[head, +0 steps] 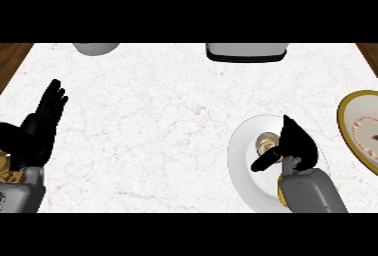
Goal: Pick the cupcake from the plate and place it in the bowl
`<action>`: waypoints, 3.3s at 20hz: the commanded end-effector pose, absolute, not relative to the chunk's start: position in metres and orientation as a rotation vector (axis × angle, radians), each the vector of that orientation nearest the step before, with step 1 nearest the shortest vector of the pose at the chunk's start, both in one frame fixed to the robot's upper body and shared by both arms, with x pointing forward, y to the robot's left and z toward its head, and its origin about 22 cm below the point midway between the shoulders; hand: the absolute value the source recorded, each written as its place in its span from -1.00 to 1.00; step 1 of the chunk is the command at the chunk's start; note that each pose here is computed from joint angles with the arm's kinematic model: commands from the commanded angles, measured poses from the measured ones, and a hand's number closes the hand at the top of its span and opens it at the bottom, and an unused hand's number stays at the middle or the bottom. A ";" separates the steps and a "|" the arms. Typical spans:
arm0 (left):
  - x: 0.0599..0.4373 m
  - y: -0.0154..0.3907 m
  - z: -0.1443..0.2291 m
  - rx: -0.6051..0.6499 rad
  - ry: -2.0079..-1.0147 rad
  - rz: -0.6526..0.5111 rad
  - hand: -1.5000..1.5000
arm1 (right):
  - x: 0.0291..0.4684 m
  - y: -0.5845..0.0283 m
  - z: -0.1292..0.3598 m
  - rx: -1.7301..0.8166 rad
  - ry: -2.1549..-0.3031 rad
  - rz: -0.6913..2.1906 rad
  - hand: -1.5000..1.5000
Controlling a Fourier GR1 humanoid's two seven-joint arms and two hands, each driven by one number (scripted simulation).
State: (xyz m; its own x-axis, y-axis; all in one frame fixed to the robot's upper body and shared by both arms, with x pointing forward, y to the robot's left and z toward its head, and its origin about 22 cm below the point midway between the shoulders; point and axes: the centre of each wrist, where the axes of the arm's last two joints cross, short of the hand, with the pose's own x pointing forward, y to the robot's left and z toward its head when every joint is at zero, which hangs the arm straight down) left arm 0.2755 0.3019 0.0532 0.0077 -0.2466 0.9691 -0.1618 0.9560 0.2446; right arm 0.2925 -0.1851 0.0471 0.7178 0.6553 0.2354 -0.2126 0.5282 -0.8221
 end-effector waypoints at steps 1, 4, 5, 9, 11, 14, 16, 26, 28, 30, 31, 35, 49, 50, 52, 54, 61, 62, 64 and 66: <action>0.284 0.303 0.047 0.317 -1.566 -0.073 0.00 | 0.291 -0.190 0.039 -0.905 -0.425 0.501 -1.00; 0.265 0.310 0.060 0.323 -1.560 -0.065 0.00 | 0.296 -0.212 0.033 -0.871 -0.403 0.482 -1.00; 0.267 0.303 0.050 0.322 -1.571 -0.080 0.00 | 0.301 -0.208 0.026 -0.824 -0.424 0.454 1.00; 0.266 0.323 0.052 0.334 -1.589 -0.086 0.00 | 0.309 -0.192 0.023 -0.813 -0.480 0.550 1.00; 0.284 0.318 0.048 0.317 -1.559 -0.064 0.00 | 0.312 -0.200 0.035 -0.813 -0.505 0.546 1.00; 0.279 0.311 0.055 0.327 -1.567 -0.077 0.00 | 0.324 -0.208 0.010 -0.821 -0.523 0.522 1.00; 0.270 0.313 0.060 0.304 -1.583 -0.075 0.00 | 0.311 -0.189 0.019 -0.839 -0.529 0.513 1.00; 0.272 0.306 0.047 0.322 -1.547 -0.067 0.00 | 0.255 -0.177 0.019 -0.569 -1.041 1.440 1.00; 0.271 0.314 0.052 0.360 -1.553 -0.039 0.00 | 0.234 -0.197 0.023 -0.528 -1.142 1.528 1.00; 0.267 0.319 0.051 0.366 -1.535 -0.041 0.00 | 0.221 -0.222 0.048 -0.550 -1.250 1.583 1.00; 0.265 0.323 0.050 0.372 -1.530 -0.028 0.00 | 0.213 -0.241 0.056 -0.570 -1.280 1.598 1.00; 0.265 0.324 0.056 0.385 -1.534 -0.019 0.00 | 0.194 -0.279 0.105 -0.741 -1.514 1.521 1.00; 0.268 0.322 0.065 0.358 -1.574 -0.063 0.00 | 0.147 -0.389 0.222 -0.899 -1.771 0.925 1.00; 0.273 0.308 0.061 0.339 -1.554 -0.067 0.00 | 0.152 -0.397 0.230 -0.909 -1.768 0.902 1.00; 0.272 0.291 0.066 0.345 -1.579 -0.063 0.00 | 0.164 -0.426 0.224 -0.899 -1.733 0.868 1.00; 0.287 0.296 0.070 0.327 -1.573 -0.076 0.00 | 0.189 -0.426 0.229 -0.856 -1.731 0.826 1.00; 0.270 0.315 0.054 0.312 -1.574 -0.083 0.00 | 0.238 -0.457 0.174 -0.790 -1.725 0.799 1.00; 0.269 0.302 0.060 0.302 -1.584 -0.081 0.00 | 0.251 -0.464 0.178 -0.805 -1.694 0.814 1.00; 0.284 0.299 0.057 0.321 -1.584 -0.081 0.00 | 0.269 -0.467 0.165 -0.802 -1.705 0.818 1.00; 0.289 0.321 0.066 0.312 -1.586 -0.084 0.00 | 0.281 -0.482 0.163 -0.818 -1.717 0.782 1.00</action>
State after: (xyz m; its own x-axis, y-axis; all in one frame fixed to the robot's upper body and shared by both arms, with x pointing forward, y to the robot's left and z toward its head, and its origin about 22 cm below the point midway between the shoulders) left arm 0.2787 0.3080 0.0585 -0.0010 -0.2483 0.9687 -0.1516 0.9575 0.2453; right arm 0.2535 -0.4698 0.1781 -0.2414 0.8241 0.5124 0.1408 0.5521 -0.8218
